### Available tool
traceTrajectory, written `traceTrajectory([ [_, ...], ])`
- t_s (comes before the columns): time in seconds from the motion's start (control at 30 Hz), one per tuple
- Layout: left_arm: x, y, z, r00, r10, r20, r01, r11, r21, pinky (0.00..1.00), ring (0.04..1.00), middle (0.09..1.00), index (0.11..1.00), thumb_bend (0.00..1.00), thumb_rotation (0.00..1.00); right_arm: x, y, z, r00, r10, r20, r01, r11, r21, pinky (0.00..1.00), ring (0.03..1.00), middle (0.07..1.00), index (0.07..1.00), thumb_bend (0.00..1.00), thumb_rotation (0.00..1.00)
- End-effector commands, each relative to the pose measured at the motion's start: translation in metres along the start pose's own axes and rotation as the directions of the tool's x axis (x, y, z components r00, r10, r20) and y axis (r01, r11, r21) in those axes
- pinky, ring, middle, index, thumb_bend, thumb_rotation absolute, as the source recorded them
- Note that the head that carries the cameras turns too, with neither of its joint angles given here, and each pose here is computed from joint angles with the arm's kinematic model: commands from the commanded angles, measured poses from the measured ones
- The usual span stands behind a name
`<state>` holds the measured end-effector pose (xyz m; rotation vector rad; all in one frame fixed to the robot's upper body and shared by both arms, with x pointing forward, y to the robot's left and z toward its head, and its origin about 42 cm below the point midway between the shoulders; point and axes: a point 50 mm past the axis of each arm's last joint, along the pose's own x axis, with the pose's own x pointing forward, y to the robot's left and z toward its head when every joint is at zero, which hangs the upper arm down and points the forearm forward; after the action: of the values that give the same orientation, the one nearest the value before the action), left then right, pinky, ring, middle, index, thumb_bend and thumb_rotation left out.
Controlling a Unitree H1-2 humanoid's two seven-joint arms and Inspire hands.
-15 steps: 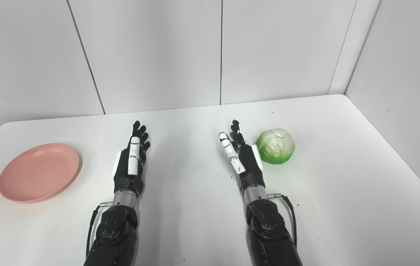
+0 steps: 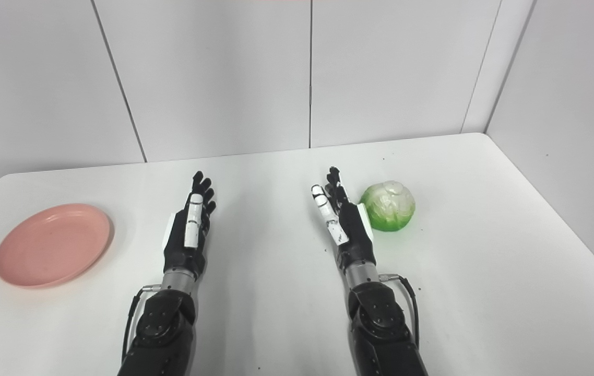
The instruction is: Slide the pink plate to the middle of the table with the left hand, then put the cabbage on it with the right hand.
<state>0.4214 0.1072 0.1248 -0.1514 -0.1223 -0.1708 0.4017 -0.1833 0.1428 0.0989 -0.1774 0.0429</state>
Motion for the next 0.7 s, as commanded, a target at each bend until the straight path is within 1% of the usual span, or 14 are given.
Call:
traceTrajectory([
  [0.0,0.001,-0.001,0.006,0.999,-0.018,0.032,0.019,1.0,-0.013,1.0,1.0,1.0,1.0,0.67,1.0,0.008,0.009,0.02,0.998,0.015,0.066,-0.017,0.999,0.03,1.0,1.0,1.0,1.0,0.64,0.76],
  [0.07,0.0,0.001,0.008,0.999,-0.029,0.02,0.03,0.999,-0.041,1.0,1.0,1.0,1.0,0.67,1.0,0.007,0.01,0.019,0.997,0.017,0.073,-0.017,1.0,0.007,1.0,1.0,1.0,1.0,0.63,0.77],
  [0.13,0.002,0.005,0.013,0.998,-0.066,-0.007,0.066,0.996,-0.064,1.0,1.0,1.0,1.0,0.68,1.0,0.007,0.01,0.018,0.997,0.018,0.078,-0.015,0.999,-0.031,1.0,1.0,1.0,1.0,0.63,0.81],
  [0.2,0.005,0.007,0.013,0.997,-0.08,-0.013,0.079,0.995,-0.065,1.0,1.0,1.0,1.0,0.68,1.0,0.006,0.008,0.018,0.997,0.021,0.081,-0.016,0.998,-0.056,1.0,1.0,1.0,1.0,0.63,0.83],
  [0.27,0.007,0.007,0.012,0.995,-0.095,-0.025,0.093,0.994,-0.059,1.0,1.0,1.0,1.0,0.7,1.0,0.005,0.006,0.017,0.997,0.023,0.074,-0.02,0.998,-0.051,1.0,1.0,1.0,1.0,0.61,0.84],
  [0.33,0.006,0.006,0.012,0.994,-0.111,-0.017,0.111,0.993,-0.031,1.0,1.0,1.0,1.0,0.69,1.0,0.005,0.004,0.017,0.997,0.021,0.068,-0.017,0.998,-0.066,0.99,1.0,1.0,1.0,0.6,0.86],
  [0.4,0.005,0.003,0.012,0.994,-0.104,-0.017,0.104,0.995,-0.013,1.0,1.0,1.0,1.0,0.69,1.0,0.004,0.003,0.016,0.998,0.02,0.064,-0.017,0.999,-0.052,1.0,1.0,1.0,1.0,0.63,0.86],
  [0.43,0.004,0.002,0.012,0.995,-0.096,-0.02,0.095,0.995,-0.008,1.0,1.0,1.0,1.0,0.69,1.0,0.003,0.002,0.016,0.998,0.02,0.064,-0.017,0.999,-0.039,1.0,1.0,1.0,1.0,0.63,0.83],
  [0.5,0.004,0.0,0.01,0.994,-0.111,0.003,0.111,0.994,-0.002,1.0,1.0,1.0,1.0,0.67,1.0,0.003,0.001,0.017,0.998,0.009,0.058,-0.009,1.0,0.003,1.0,1.0,1.0,1.0,0.62,0.79],
  [0.63,0.004,-0.004,0.009,0.994,-0.105,0.003,0.105,0.994,-0.021,1.0,1.0,1.0,1.0,0.65,1.0,0.002,0.0,0.018,0.998,0.007,0.062,-0.009,1.0,0.029,1.0,1.0,1.0,1.0,0.62,0.76],
  [0.67,0.003,-0.005,0.008,0.995,-0.098,-0.003,0.098,0.995,-0.021,1.0,1.0,1.0,1.0,0.67,1.0,0.002,0.0,0.017,0.998,0.003,0.06,-0.005,0.999,0.033,1.0,1.0,1.0,1.0,0.63,0.77],
])
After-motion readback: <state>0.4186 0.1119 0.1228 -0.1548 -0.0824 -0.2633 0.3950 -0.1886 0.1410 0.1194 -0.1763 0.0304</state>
